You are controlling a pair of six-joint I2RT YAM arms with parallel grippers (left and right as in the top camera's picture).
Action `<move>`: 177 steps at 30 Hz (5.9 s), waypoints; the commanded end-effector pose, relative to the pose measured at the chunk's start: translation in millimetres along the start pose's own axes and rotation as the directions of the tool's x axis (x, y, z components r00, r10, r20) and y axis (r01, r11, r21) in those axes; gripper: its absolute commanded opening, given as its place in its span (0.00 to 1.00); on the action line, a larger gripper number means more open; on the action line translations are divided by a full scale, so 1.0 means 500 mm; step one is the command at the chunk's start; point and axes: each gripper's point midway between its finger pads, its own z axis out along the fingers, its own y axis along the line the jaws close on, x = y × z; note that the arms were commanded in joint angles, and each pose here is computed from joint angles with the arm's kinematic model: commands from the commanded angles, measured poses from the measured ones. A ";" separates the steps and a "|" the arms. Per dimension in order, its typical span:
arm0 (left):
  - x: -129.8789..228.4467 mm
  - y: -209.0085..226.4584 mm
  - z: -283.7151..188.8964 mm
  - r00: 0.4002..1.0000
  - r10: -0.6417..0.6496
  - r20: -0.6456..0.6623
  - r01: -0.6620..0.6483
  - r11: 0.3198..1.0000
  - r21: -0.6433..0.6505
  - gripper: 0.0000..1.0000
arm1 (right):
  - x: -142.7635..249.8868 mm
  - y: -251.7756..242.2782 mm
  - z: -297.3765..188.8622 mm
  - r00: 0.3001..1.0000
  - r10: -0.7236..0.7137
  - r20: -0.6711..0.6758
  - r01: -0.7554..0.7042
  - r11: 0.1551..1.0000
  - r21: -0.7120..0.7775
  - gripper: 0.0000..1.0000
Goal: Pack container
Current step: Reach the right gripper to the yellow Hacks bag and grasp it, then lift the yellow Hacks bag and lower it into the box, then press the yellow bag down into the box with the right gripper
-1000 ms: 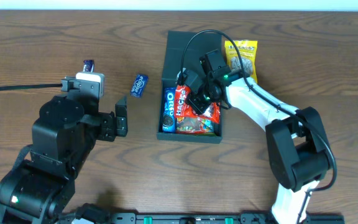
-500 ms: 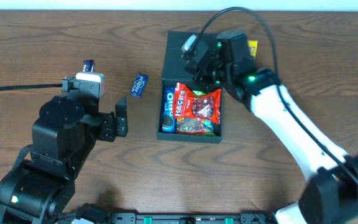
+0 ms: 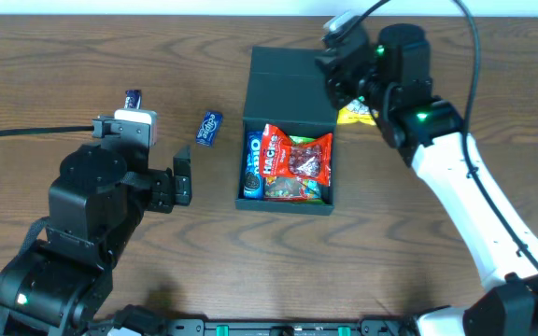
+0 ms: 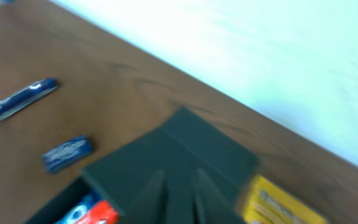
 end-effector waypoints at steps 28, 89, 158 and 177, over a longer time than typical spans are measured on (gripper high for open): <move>-0.007 0.005 -0.005 1.000 0.003 0.011 -0.003 1.000 -0.012 0.95 | 0.337 -0.265 0.178 0.885 0.414 -0.213 -0.329 0.880 0.344 0.72; -0.007 0.005 -0.005 1.000 0.003 0.012 -0.003 1.000 -0.011 0.95 | 0.063 -0.241 0.000 0.930 0.362 0.068 -0.364 0.871 0.331 0.01; -0.011 0.005 -0.005 0.999 0.028 0.018 -0.028 1.000 -0.012 0.95 | 0.510 0.250 0.015 0.615 -0.538 -0.576 0.083 0.771 -0.632 0.01; -0.011 0.005 -0.005 0.999 0.028 0.018 -0.028 1.000 -0.012 0.95 | 0.458 0.238 0.003 0.645 -0.519 -0.561 0.134 0.799 -0.586 0.02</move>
